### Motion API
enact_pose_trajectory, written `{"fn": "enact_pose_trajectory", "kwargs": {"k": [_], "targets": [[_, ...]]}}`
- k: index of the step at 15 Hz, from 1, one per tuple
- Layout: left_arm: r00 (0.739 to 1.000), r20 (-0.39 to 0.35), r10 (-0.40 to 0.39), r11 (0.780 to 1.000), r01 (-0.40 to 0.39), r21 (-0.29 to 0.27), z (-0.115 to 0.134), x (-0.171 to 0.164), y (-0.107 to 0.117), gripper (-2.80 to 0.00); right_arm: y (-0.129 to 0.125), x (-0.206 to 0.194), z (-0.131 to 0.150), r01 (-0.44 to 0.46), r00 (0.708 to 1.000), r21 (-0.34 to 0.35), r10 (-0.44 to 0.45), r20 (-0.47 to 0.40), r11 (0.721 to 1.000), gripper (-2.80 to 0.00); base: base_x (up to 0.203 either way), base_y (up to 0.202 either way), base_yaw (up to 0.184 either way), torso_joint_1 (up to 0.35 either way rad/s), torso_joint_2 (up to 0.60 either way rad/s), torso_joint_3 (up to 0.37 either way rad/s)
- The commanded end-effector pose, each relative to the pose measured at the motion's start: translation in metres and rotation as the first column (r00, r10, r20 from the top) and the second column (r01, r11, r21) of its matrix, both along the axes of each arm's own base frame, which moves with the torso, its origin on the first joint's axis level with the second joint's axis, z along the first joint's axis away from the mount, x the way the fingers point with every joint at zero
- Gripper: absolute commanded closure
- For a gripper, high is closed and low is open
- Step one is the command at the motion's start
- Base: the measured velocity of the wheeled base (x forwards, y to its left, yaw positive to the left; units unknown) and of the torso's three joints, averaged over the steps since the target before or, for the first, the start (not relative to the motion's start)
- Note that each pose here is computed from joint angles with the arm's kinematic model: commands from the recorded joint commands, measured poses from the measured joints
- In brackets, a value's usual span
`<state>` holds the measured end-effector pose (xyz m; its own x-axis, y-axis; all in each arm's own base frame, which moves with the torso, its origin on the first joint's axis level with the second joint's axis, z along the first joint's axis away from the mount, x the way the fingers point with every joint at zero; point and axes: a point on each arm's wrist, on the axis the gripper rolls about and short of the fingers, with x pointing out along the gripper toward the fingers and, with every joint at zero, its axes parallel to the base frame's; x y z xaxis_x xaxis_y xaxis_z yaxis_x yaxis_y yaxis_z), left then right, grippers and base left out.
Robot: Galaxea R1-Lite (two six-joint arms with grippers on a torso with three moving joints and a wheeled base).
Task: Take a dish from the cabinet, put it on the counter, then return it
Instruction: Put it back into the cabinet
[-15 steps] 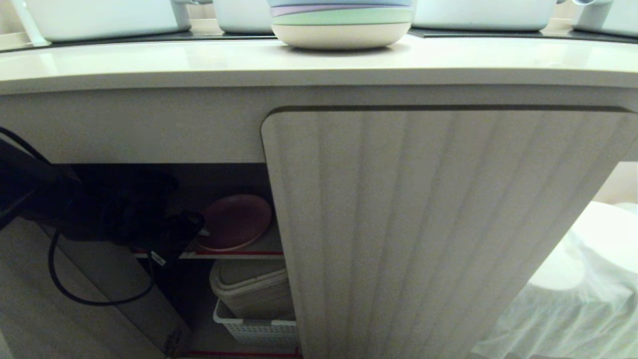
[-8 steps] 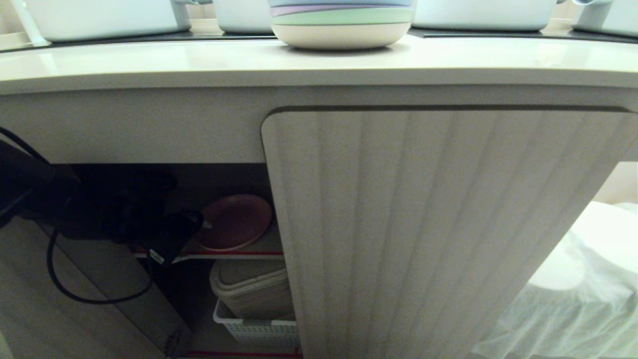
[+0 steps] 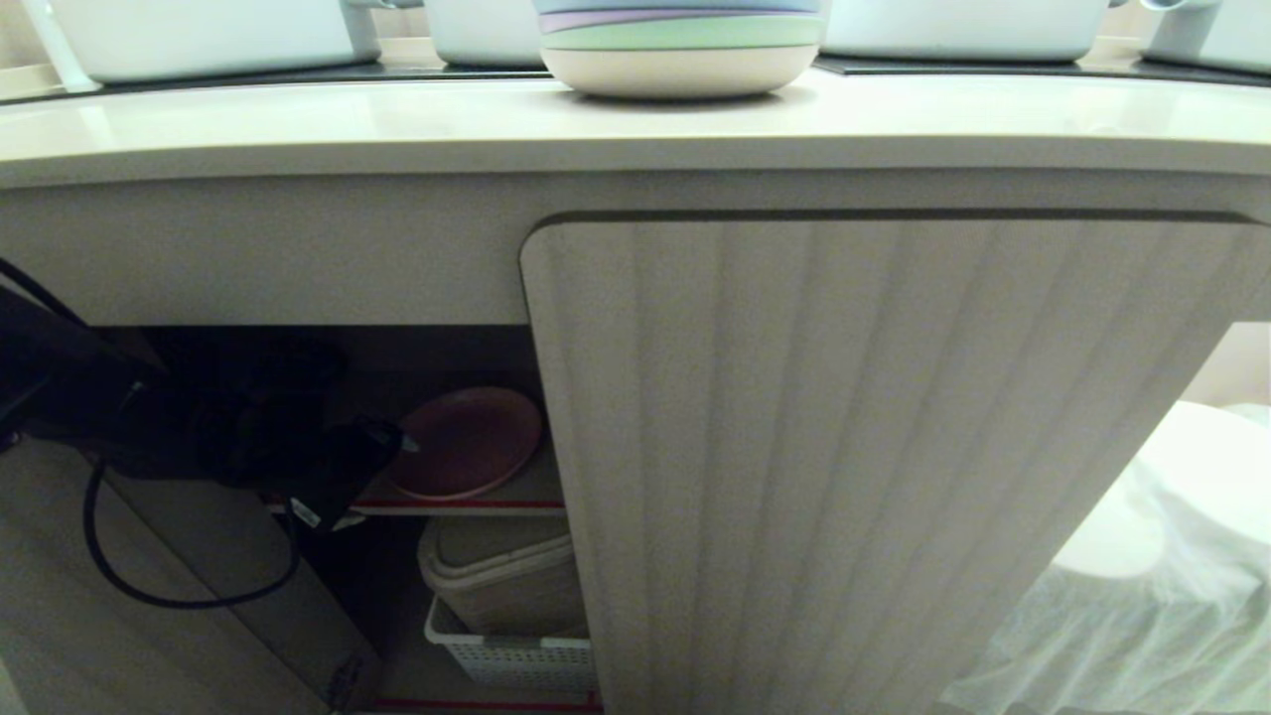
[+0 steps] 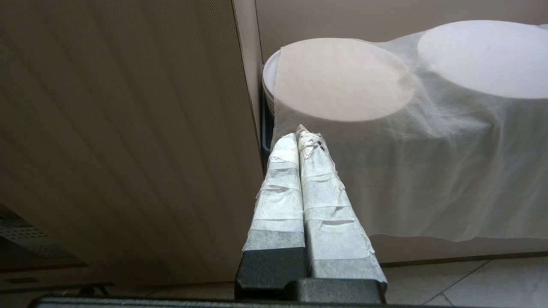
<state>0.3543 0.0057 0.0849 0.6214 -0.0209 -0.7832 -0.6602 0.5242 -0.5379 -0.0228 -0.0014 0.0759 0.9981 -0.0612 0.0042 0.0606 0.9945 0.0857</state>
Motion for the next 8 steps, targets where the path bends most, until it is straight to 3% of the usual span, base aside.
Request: {"fn": "enact_pose_trajectory", "kwargs": {"k": [1, 8], "targets": [[1.0, 0.003, 0.003, 1.0, -0.003, -0.003, 0.002, -0.003, 0.0, -2.8, 0.0, 0.0, 0.0, 0.0, 1.0, 0.002, 0.0, 0.0, 1.0, 0.0, 0.0, 0.0, 0.0, 0.0, 0.0, 0.0], [1.0, -0.003, -0.005, 1.0, 0.005, -0.005, 0.005, -0.016, -0.001, -2.8, 0.0, 0.0, 0.0, 0.0, 1.0, 0.001, 0.0, 0.0, 1.0, 0.0, 0.0, 0.0, 0.0, 0.0, 0.0, 0.0]]}}
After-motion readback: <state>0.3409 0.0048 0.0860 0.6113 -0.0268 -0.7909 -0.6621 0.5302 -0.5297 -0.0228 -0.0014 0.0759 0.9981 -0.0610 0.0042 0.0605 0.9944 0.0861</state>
